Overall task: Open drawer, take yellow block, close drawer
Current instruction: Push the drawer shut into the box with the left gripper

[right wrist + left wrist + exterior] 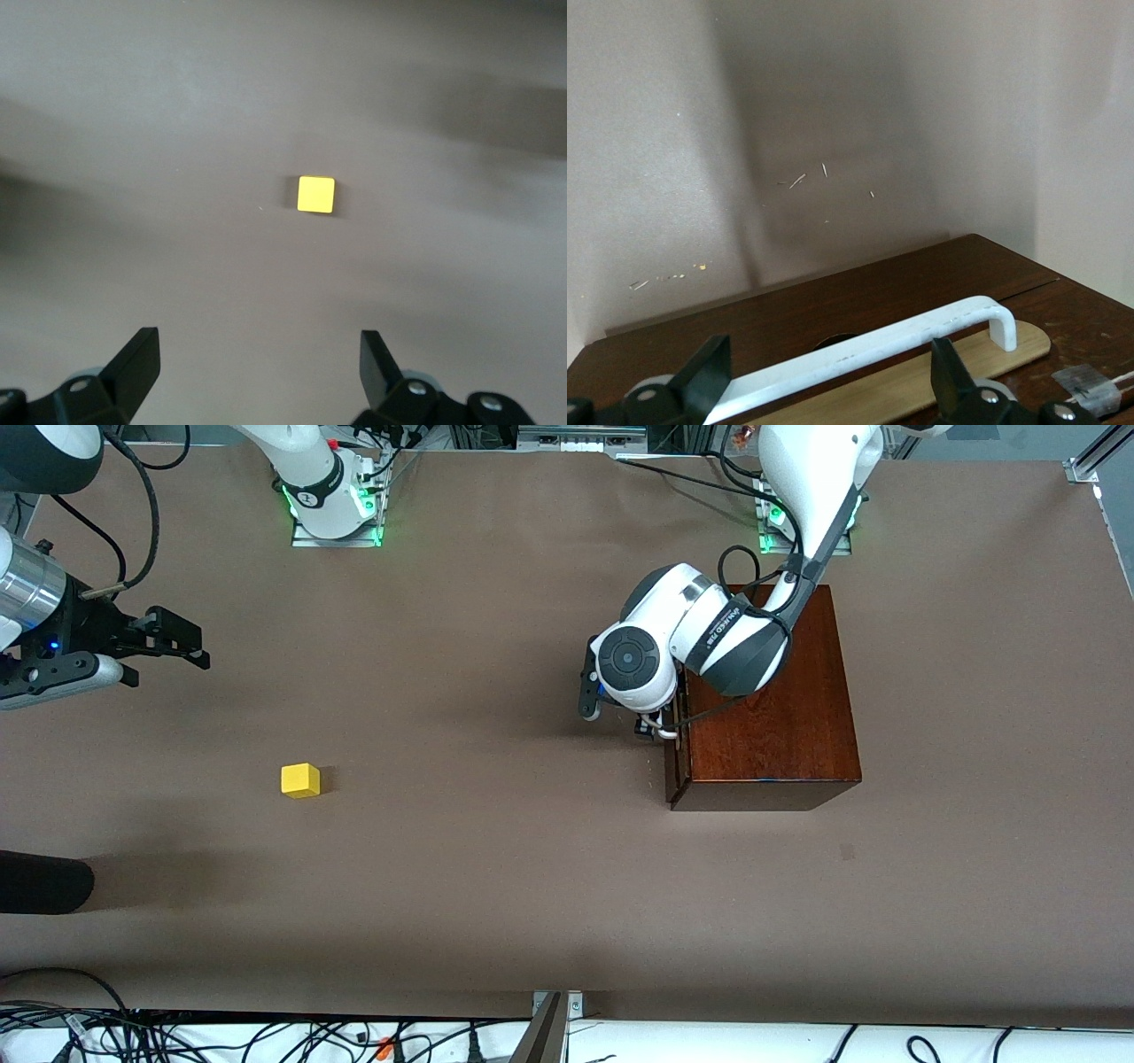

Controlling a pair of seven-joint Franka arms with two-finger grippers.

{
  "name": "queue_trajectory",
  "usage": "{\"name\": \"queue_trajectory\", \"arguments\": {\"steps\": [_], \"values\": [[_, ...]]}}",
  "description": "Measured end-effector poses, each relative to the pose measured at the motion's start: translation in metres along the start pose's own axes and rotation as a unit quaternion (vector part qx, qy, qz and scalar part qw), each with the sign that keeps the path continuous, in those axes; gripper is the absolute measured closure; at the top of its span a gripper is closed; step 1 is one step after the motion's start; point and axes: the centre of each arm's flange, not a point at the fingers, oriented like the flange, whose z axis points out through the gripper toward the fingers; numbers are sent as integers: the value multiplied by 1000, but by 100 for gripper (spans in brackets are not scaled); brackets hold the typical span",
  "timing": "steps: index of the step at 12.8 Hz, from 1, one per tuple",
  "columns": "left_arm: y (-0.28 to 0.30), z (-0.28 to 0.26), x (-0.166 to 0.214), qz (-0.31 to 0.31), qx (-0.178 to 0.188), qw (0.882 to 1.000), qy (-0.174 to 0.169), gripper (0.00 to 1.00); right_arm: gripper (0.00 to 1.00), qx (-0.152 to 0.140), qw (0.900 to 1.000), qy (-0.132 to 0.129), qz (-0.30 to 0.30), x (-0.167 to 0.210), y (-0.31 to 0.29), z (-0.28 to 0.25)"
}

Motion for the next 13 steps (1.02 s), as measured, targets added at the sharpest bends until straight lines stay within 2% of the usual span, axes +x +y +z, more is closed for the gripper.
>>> {"name": "queue_trajectory", "arguments": {"steps": [3,5,8,10,13], "values": [[0,-4,-2,-2,3,1000,2,0,0,-28,1000,-2,-12,2,-5,-4],[-1,-10,-4,-13,4,1000,3,0,0,-34,999,6,-15,3,-7,-12],[10,-43,-14,-115,5,993,24,0,0,-37,999,20,-14,4,-7,-28],[27,-81,-24,-219,3,975,48,0,0,-38,999,22,-11,4,-3,-30],[46,-137,-75,-366,8,928,68,0,0,-42,999,17,-9,2,0,-29]]}}
